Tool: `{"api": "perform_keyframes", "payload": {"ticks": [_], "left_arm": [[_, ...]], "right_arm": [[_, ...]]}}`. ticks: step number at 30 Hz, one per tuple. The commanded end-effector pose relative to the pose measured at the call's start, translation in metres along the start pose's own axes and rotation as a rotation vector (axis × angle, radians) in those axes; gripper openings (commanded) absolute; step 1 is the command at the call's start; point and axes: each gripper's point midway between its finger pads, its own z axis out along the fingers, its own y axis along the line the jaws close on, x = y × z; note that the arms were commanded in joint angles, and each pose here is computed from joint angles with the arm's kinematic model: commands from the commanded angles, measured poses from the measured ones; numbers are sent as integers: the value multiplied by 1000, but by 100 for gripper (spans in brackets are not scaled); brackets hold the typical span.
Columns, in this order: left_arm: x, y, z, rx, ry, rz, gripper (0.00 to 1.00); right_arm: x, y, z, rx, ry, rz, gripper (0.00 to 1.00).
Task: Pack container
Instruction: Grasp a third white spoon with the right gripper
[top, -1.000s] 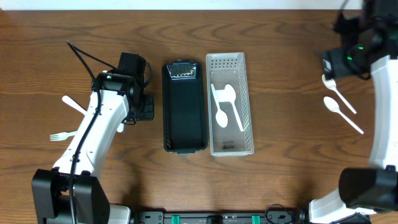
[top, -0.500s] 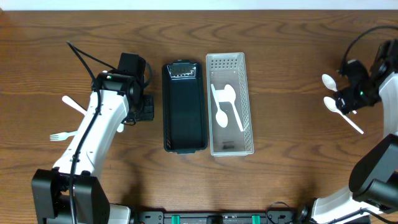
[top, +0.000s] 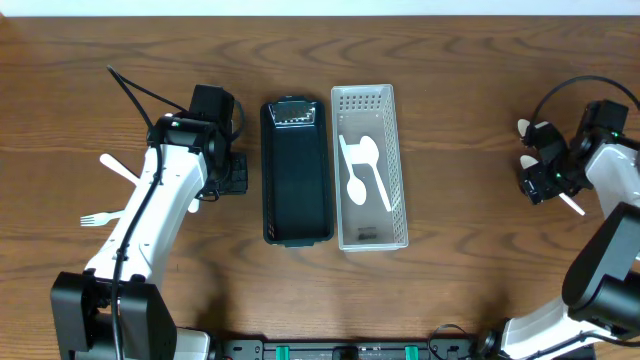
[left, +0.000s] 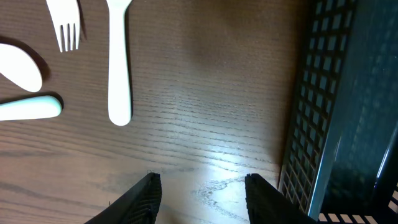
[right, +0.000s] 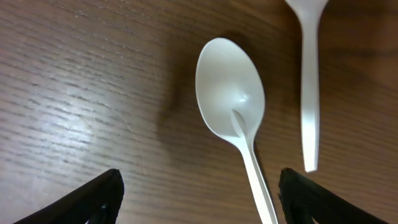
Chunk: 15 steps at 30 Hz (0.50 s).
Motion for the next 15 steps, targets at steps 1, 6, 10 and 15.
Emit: {"api": "perform_keyframes", "payload": {"ticks": [1,6,10,15], "left_arm": [[1,0,2,-7,10,9,47],[1,0,2,-7,10,9,47],[1,0,2,-7,10,9,47],[1,0,2,-7,10,9,47]], "right_arm": [[7,8,18,-52,23,-5,82],[11,11,40,-81,51,6,78],[15,14,50,-100,70,10,75],[17,16,54,-109,79,26,68]]}}
